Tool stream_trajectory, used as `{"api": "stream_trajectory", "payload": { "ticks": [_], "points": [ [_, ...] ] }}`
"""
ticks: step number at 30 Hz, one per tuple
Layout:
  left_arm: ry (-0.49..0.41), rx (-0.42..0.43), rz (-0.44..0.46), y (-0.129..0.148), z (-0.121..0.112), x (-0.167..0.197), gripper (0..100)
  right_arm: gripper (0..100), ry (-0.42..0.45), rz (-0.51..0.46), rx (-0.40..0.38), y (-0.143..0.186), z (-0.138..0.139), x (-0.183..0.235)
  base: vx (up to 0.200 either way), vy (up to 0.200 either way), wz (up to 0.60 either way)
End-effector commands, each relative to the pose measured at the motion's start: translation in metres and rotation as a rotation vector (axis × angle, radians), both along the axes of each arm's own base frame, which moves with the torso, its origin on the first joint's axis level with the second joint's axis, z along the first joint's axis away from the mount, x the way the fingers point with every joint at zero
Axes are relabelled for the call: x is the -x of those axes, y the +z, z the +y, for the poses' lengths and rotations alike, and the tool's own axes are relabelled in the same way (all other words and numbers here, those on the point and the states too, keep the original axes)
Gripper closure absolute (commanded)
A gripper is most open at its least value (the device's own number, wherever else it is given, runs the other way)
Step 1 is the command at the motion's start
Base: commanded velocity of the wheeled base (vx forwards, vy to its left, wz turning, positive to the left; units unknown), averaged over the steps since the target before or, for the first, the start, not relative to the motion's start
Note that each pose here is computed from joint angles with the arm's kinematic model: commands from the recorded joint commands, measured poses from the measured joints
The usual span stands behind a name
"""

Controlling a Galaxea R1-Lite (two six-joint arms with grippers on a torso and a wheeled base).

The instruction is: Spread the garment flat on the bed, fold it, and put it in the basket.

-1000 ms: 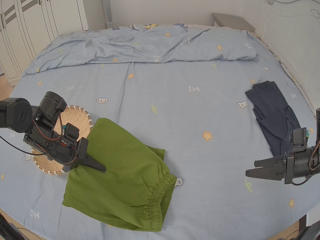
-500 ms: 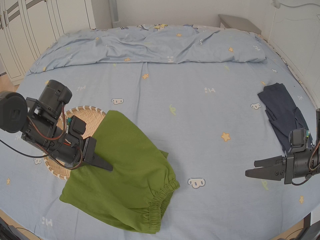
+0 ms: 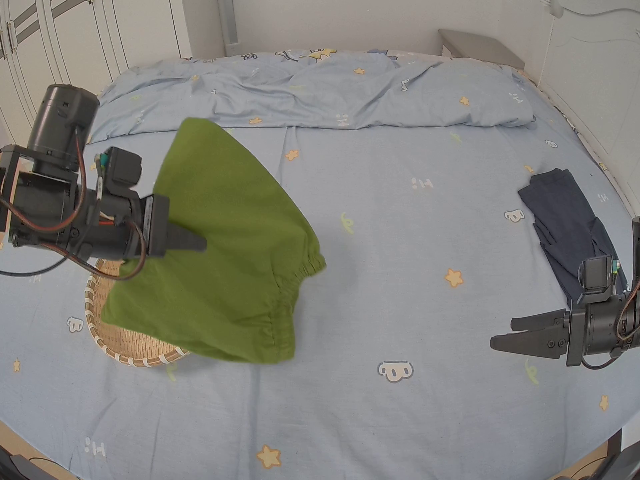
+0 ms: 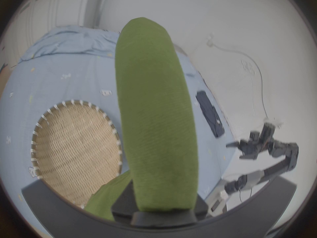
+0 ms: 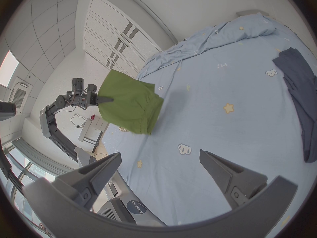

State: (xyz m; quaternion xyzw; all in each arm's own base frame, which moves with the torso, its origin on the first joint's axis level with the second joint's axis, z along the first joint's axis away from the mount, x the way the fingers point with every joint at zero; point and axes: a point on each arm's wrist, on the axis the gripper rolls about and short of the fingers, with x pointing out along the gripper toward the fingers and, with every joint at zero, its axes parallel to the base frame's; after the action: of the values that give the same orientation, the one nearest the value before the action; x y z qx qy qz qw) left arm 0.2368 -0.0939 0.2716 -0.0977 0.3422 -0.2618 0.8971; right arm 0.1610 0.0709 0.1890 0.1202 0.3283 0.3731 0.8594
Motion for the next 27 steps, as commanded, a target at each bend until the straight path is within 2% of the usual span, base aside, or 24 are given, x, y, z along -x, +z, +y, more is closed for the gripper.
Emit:
{"api": "stream_trajectory", "payload": {
  "ticks": [1,2,7,11,15,20,23,24,26,27],
  "points": [
    [0.113,0.057,-0.081,0.016,0.020,0.000,100,0,-0.003,-0.005,0.001,0.001,0.000,0.001,0.000,0.000,0.00],
    [0.145,0.085,-0.119,0.021,0.025,-0.001,100,0,-0.003,-0.004,0.002,0.001,0.000,0.001,0.000,0.000,0.00],
    [0.227,0.198,-0.192,0.030,0.034,-0.004,100,0,0.008,-0.005,0.004,0.001,0.002,0.003,0.000,0.000,0.00],
    [0.286,0.221,-0.224,0.033,0.047,-0.005,100,0,0.009,-0.007,0.004,0.001,0.002,0.003,0.000,0.000,0.00],
    [0.322,0.223,-0.199,0.029,0.054,-0.007,100,0,0.010,-0.005,0.004,0.001,0.002,0.003,0.000,0.000,0.00],
    [0.425,0.212,-0.143,0.012,0.077,-0.013,100,0,0.010,0.001,0.006,0.000,0.002,0.002,0.000,0.000,0.00],
    [0.459,0.229,-0.114,0.007,0.081,-0.013,100,0,0.011,0.001,0.006,0.000,0.003,0.002,0.000,0.000,0.00],
    [0.507,0.260,-0.058,-0.003,0.086,-0.012,100,0,0.011,0.001,0.006,-0.001,0.003,0.001,0.000,0.000,0.00],
    [0.524,0.263,-0.036,-0.009,0.088,-0.012,100,0,0.011,0.002,0.007,-0.001,0.003,0.001,0.000,0.000,0.00],
    [0.572,0.255,0.016,-0.024,0.099,-0.012,100,0,0.016,0.002,0.007,-0.001,0.004,0.001,0.000,0.000,0.00]
  ]
}}
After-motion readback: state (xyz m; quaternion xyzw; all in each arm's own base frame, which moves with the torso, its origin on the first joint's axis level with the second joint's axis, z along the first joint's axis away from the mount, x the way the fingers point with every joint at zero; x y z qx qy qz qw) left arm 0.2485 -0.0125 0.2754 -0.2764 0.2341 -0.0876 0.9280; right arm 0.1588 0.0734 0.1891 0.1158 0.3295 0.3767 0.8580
